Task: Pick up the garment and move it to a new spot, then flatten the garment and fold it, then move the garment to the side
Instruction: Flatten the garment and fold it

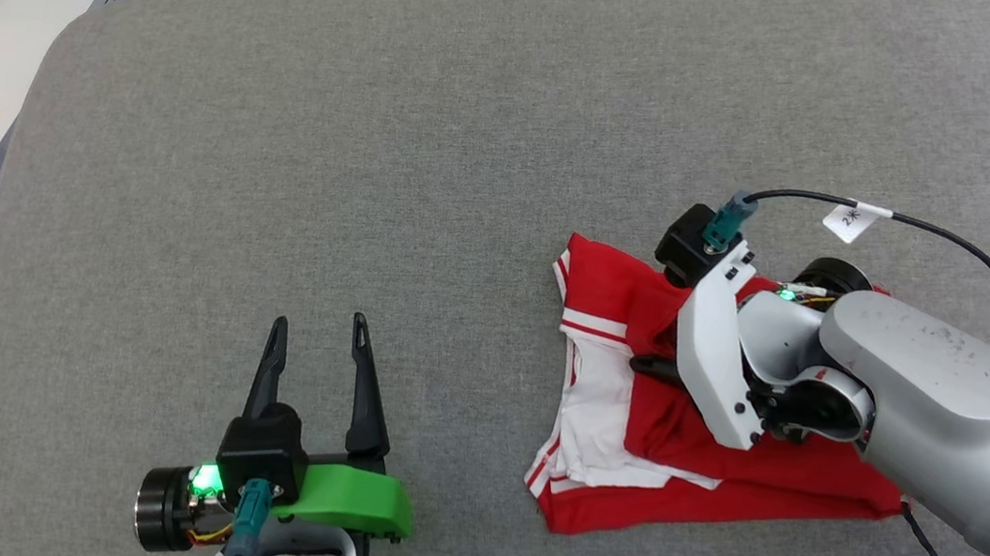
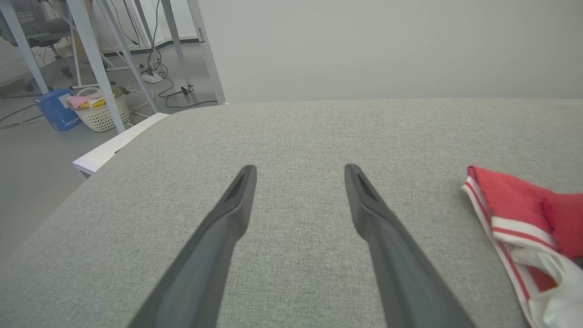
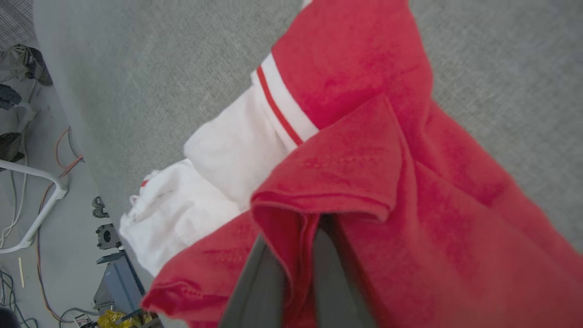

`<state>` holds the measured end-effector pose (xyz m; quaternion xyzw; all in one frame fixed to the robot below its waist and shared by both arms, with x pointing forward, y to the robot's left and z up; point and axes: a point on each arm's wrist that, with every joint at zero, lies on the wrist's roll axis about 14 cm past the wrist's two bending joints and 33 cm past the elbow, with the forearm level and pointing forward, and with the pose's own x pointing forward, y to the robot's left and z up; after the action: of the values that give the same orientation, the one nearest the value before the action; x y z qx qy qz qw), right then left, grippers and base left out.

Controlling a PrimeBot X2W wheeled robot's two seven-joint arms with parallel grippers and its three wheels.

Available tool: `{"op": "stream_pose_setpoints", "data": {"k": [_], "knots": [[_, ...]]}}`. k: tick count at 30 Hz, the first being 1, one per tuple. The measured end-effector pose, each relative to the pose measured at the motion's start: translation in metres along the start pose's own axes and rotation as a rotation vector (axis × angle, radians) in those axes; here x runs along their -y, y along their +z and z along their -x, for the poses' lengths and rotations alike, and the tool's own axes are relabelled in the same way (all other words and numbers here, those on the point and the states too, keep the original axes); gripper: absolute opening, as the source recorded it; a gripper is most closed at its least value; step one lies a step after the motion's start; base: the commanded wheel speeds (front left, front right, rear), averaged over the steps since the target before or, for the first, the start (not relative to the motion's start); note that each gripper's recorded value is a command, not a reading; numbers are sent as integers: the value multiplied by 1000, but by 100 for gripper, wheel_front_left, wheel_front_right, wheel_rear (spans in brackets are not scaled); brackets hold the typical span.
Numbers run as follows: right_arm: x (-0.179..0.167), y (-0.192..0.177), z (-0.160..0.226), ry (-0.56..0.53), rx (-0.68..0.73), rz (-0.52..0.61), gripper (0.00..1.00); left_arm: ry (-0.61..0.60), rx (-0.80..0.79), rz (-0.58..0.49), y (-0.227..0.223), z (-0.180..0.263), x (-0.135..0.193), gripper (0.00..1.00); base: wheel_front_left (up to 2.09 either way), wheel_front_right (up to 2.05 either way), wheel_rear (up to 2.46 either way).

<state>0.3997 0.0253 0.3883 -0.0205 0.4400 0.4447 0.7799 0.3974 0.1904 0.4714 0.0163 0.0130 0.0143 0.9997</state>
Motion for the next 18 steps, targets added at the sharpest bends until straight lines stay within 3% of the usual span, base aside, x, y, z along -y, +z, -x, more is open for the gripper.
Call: {"op": "stream_pose_setpoints", "data": {"k": [1,2,3,4,11,18], "knots": [[0,1,1,-3,14,7,0,-1,2,2,1,0,0,100,0,0,0],[-1,2,2,-6,27,18,7,-3,5,3,2,0,0,100,0,0,0],[-1,6,5,-10,57,23,41,-2,8,5,3,1,0,100,0,0,0],[-1,12,9,-9,96,21,100,0,11,5,4,1,-1,100,0,0,0],[8,71,70,-68,454,93,100,-8,36,7,13,8,1,100,0,0,0],[44,110,154,-277,811,201,100,-40,64,12,22,12,11,100,0,0,0]]}}
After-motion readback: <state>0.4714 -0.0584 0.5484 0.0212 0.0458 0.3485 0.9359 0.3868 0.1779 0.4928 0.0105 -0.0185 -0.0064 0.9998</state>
